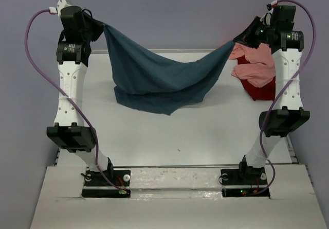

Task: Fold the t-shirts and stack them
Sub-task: Flatten out the tshirt

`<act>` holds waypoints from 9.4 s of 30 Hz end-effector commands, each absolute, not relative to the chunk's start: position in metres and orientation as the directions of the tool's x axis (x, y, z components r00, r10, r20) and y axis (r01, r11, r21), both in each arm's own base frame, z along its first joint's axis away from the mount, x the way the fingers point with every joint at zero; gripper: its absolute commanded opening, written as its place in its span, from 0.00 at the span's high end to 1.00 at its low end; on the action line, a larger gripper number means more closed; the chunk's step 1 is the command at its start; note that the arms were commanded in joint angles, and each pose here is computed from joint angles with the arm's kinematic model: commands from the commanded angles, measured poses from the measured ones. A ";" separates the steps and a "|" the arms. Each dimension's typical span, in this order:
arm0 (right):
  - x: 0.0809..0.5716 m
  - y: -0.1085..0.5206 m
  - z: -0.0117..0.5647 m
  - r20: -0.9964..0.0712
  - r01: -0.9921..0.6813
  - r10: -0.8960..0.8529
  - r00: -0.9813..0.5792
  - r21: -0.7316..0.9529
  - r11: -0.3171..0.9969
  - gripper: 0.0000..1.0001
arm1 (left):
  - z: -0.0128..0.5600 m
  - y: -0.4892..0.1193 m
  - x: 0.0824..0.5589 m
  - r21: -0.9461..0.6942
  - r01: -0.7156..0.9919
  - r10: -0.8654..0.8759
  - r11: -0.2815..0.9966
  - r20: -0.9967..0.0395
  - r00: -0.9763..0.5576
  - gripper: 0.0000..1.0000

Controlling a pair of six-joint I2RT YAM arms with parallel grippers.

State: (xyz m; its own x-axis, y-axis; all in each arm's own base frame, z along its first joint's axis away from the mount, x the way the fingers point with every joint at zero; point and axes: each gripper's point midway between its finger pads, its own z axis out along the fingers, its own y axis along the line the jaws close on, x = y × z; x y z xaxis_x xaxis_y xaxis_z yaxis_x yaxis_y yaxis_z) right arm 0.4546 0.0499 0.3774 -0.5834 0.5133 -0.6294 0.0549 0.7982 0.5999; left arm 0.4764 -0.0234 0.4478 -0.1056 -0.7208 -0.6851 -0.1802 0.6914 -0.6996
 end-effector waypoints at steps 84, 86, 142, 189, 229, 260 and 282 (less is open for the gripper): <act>0.354 0.076 0.262 -0.396 0.157 0.484 -0.780 0.626 0.764 1.00 | 0.225 -0.105 0.461 -0.547 -0.249 -0.535 0.799 -0.457 -0.711 1.00; 0.345 0.078 0.257 -0.372 0.156 0.469 -0.801 0.627 0.763 1.00 | 0.221 -0.098 0.435 -0.526 -0.269 -0.528 0.807 -0.439 -0.727 1.00; 0.329 0.084 0.242 -0.306 0.152 0.423 -0.853 0.629 0.762 1.00 | 0.102 -0.085 0.390 -0.397 -0.434 -0.531 0.809 -0.174 -0.829 0.09; 0.327 0.083 0.236 -0.300 0.161 0.423 -0.855 0.622 0.766 1.00 | 0.074 -0.054 0.384 -0.344 -0.519 -0.588 0.782 -0.133 -0.798 0.43; 0.332 0.081 0.237 -0.313 0.157 0.420 -0.852 0.613 0.774 1.00 | 0.105 -0.075 0.421 -0.485 -0.435 -0.580 0.759 -0.198 -0.790 1.00; 0.319 0.079 0.225 -0.295 0.175 0.415 -0.861 0.594 0.785 1.00 | 0.312 -0.099 0.550 -0.662 -0.099 -0.588 0.743 -0.575 -0.569 1.00; 0.360 0.011 0.204 -0.391 0.343 0.491 -0.778 0.390 0.854 1.00 | 0.459 -0.001 0.514 -0.676 -0.245 -0.689 0.696 -0.724 0.041 1.00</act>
